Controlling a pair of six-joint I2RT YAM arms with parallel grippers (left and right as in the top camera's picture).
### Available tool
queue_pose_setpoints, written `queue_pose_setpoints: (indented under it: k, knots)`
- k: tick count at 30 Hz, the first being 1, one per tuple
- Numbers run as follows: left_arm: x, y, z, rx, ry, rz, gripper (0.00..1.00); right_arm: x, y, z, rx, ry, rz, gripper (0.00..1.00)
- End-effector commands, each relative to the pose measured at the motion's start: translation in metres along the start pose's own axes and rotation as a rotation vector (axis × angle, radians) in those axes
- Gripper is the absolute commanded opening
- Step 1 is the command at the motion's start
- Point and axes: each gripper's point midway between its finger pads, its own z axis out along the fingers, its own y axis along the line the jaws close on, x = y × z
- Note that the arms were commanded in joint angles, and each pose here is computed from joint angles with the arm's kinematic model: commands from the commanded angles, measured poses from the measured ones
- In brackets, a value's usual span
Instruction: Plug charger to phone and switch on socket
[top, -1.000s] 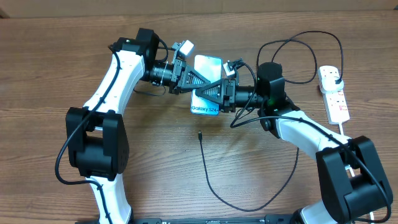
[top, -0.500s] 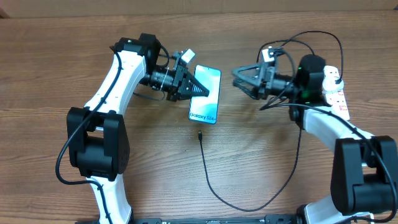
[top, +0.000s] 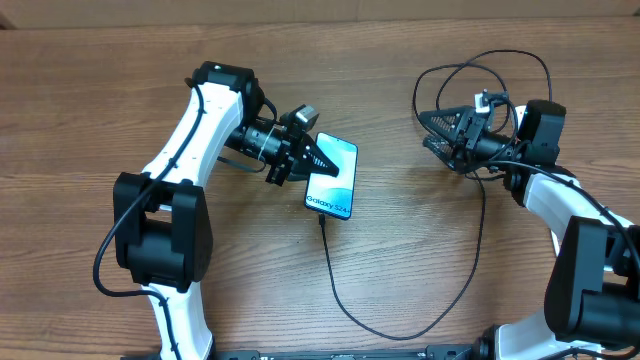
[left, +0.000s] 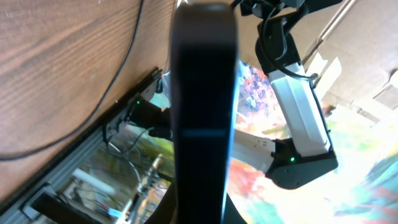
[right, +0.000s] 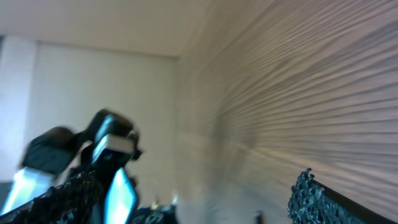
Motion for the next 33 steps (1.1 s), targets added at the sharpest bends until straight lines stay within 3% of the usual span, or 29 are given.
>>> queue_pose_setpoints:
  k: [1, 13, 21, 33]
  knots:
    - [0.013, -0.019, 0.006, 0.022, 0.013, -0.061, 0.04, -0.019, -0.021, -0.003, 0.123, -0.101, -0.085, 1.00]
    - [0.017, -0.031, 0.015, 0.072, 0.049, -0.303, 0.04, -0.062, -0.068, -0.027, 0.426, -0.357, -0.083, 1.00]
    - [0.017, -0.032, 0.015, 0.071, 0.053, -0.400, 0.04, -0.064, -0.070, -0.029, 0.442, -0.371, -0.083, 1.00]
    - [0.017, -0.032, 0.015, 0.072, 0.053, -0.400, 0.04, -0.064, -0.070, -0.029, 0.442, -0.371, -0.083, 1.00]
